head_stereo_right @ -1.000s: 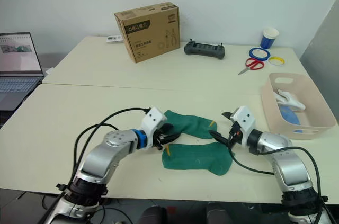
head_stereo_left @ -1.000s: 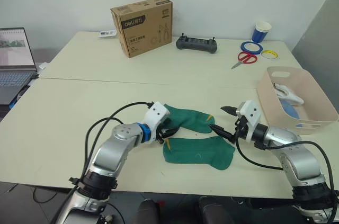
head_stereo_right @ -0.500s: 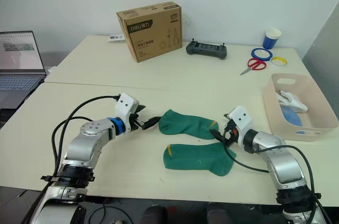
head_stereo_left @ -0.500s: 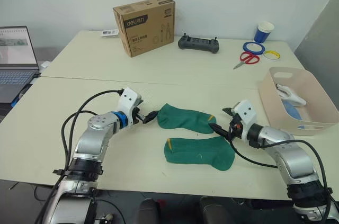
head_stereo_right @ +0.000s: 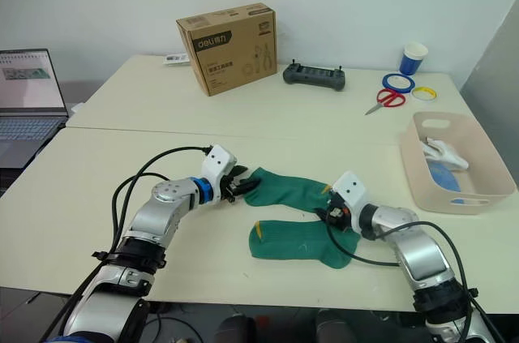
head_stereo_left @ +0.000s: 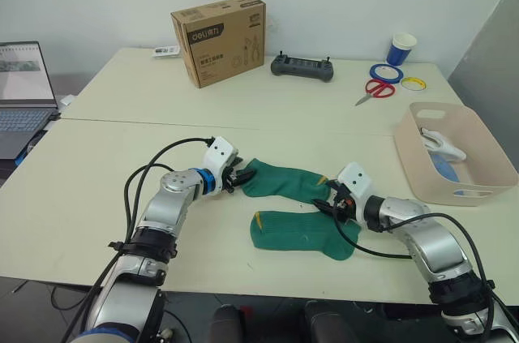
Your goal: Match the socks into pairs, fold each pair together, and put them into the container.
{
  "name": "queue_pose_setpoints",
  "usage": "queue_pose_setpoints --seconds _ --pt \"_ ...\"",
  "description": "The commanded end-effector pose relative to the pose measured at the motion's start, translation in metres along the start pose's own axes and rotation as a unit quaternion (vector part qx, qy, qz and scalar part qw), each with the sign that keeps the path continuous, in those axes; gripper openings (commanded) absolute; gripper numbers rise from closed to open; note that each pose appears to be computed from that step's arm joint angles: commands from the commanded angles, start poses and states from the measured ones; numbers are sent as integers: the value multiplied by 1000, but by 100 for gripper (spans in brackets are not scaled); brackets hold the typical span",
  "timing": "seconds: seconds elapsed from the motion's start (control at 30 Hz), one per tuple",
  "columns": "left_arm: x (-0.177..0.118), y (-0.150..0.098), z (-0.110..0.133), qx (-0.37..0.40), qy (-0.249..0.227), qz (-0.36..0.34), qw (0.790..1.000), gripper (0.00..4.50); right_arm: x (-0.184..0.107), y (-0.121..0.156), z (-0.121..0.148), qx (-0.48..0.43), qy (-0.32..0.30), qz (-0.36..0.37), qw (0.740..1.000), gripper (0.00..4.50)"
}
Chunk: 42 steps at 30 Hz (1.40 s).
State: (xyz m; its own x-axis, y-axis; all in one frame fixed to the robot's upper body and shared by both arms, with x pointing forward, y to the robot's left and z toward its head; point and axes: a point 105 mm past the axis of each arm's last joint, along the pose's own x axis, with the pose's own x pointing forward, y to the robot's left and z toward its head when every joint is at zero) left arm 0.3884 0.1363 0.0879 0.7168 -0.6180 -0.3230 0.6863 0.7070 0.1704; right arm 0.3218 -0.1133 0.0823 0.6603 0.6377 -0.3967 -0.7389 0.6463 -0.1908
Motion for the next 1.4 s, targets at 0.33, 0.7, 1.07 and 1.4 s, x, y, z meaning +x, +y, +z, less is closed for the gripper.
queue_pose_setpoints --seconds 0.33,0.7,1.07,1.4 --pt "-6 7 1 5 4 10 1000 0 -4 -18 12 -26 -18 -24 999 2" --pt "-22 -14 34 -39 -29 -31 998 0 -20 -32 48 -59 -66 15 996 2" --pt "-50 -70 58 -124 -30 -87 988 0 -25 -50 70 -102 -69 99 988 2" --pt "-68 -71 59 -142 -28 -119 982 0 -24 -65 82 -111 -75 93 987 2"
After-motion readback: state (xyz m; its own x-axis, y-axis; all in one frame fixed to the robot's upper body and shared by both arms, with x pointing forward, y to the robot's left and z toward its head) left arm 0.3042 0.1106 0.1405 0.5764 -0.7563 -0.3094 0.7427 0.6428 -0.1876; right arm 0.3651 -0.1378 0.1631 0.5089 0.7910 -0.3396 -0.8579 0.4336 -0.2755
